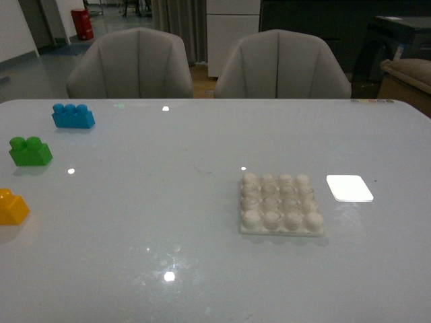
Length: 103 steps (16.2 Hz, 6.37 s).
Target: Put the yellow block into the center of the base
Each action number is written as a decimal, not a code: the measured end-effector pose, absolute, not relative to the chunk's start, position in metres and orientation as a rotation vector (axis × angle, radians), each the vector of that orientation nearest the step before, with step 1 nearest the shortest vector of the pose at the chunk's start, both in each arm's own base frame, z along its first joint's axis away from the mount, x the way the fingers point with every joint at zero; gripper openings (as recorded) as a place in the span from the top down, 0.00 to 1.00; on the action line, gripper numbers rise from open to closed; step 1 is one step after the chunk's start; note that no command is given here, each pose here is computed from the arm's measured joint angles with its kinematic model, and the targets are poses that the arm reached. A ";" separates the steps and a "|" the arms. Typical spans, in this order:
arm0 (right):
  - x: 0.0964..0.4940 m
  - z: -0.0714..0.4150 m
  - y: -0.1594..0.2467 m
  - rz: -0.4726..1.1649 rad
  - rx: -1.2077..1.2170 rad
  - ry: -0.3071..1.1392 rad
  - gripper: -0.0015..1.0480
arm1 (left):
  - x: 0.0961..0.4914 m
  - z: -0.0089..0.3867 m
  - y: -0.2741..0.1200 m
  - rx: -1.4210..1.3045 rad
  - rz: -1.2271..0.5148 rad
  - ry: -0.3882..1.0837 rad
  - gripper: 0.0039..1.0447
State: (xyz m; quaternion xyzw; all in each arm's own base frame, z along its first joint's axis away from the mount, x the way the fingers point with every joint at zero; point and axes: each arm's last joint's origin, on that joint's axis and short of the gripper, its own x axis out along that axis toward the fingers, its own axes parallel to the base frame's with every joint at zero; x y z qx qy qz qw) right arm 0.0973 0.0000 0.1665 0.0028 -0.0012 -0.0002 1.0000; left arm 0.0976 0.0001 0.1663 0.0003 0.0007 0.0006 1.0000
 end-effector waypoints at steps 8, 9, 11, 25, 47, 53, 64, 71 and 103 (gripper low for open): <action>0.097 0.166 0.000 0.000 0.006 -0.002 0.06 | 0.098 0.166 0.000 0.001 0.001 0.001 0.06; 0.097 0.166 0.000 0.000 0.006 -0.002 0.06 | 0.098 0.166 0.000 0.001 0.002 0.001 0.06; 0.097 0.166 0.000 0.000 0.006 -0.002 0.06 | 0.098 0.166 0.000 0.001 0.001 0.001 0.06; 0.286 0.239 -0.002 0.038 0.011 0.197 0.06 | 0.098 0.166 0.000 0.001 0.001 0.001 0.06; 0.423 0.081 0.080 0.211 0.105 0.896 0.06 | 0.098 0.166 0.000 0.001 0.001 0.001 0.06; 0.425 0.066 0.085 0.203 0.108 0.920 0.06 | 0.098 0.166 0.000 0.001 0.001 0.001 0.06; 0.421 0.053 0.118 0.243 0.118 0.914 0.06 | 0.098 0.166 0.000 0.001 0.001 0.001 0.06; 0.421 0.059 0.168 0.317 0.197 0.952 0.06 | 0.098 0.166 0.000 0.001 0.001 0.001 0.06; 0.260 0.220 -0.015 0.037 0.392 0.295 0.12 | 0.098 0.166 0.000 0.001 0.001 0.001 0.06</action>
